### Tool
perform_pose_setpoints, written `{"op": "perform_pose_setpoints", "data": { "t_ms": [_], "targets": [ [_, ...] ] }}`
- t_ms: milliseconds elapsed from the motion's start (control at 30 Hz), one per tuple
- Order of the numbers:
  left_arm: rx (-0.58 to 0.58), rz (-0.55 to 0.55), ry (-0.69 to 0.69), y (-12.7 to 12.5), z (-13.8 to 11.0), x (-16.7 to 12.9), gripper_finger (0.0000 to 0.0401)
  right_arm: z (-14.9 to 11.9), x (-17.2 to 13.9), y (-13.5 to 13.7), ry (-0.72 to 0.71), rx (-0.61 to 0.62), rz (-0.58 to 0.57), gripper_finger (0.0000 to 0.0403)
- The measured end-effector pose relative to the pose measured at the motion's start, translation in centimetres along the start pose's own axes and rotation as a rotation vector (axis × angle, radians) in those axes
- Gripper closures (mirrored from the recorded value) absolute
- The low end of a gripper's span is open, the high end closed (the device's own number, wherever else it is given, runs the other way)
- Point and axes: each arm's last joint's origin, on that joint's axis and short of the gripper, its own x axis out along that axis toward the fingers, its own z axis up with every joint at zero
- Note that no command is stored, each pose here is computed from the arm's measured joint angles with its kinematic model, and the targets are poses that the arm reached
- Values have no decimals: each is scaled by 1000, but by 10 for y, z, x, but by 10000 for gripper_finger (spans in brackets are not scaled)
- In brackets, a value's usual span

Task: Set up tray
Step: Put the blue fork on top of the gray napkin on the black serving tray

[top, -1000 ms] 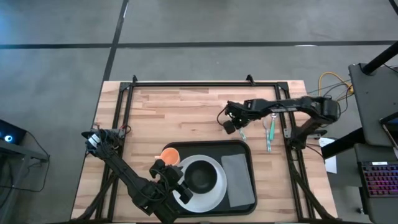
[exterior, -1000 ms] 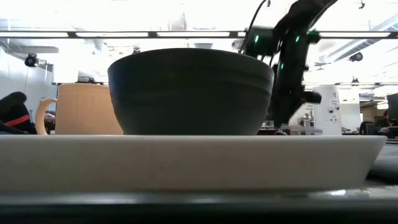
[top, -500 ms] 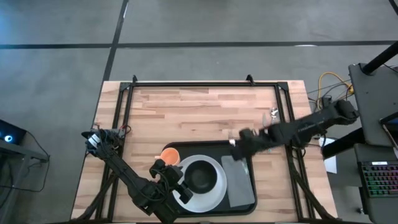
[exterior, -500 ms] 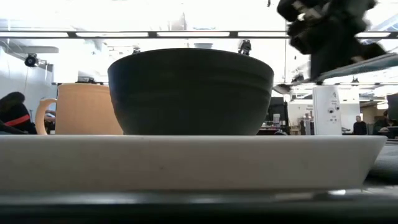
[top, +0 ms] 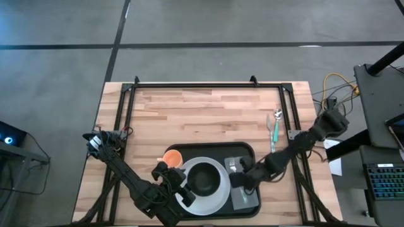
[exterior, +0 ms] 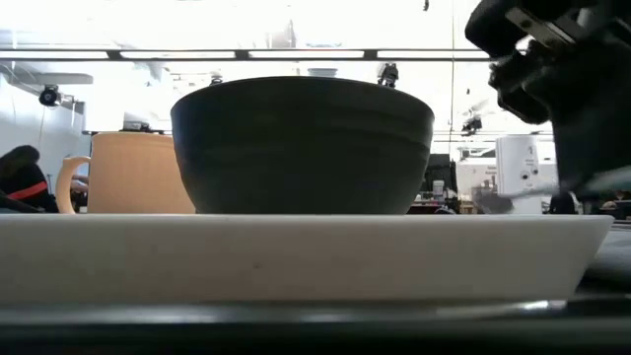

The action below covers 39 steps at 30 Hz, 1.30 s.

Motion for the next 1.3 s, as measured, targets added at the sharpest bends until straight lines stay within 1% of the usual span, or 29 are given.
{"op": "perform_pose_setpoints", "data": {
  "t_ms": [100, 200, 433, 567, 767, 933, 1167, 1300],
  "targets": [
    [1, -1, 30, 0, -1, 0, 202, -8, 12, 0, 13, 11, 3, 371],
    [5, -3, 40, 0, -3, -1, 202, -13, 23, 3, 29, 20, 33, 371],
    [5, -7, 44, 0, -3, -1, 202, -13, 37, -1, 17, 27, -2, 370],
    [1, -9, 44, -1, -3, -1, 202, -11, 33, -2, -4, 37, -11, 369],
    [-3, -13, 44, -1, -3, -1, 202, -7, 22, -9, -61, 28, -73, 369],
    [-2, -13, 44, -1, -3, -1, 202, -8, 23, -7, -28, 10, -61, 369],
    [-2, -12, 44, -1, -3, -1, 202, -8, 24, -8, -26, 5, -69, 369],
    [-2, -12, 44, -1, -3, -1, 202, -9, 24, -7, -16, -26, -60, 369]
  ]
}}
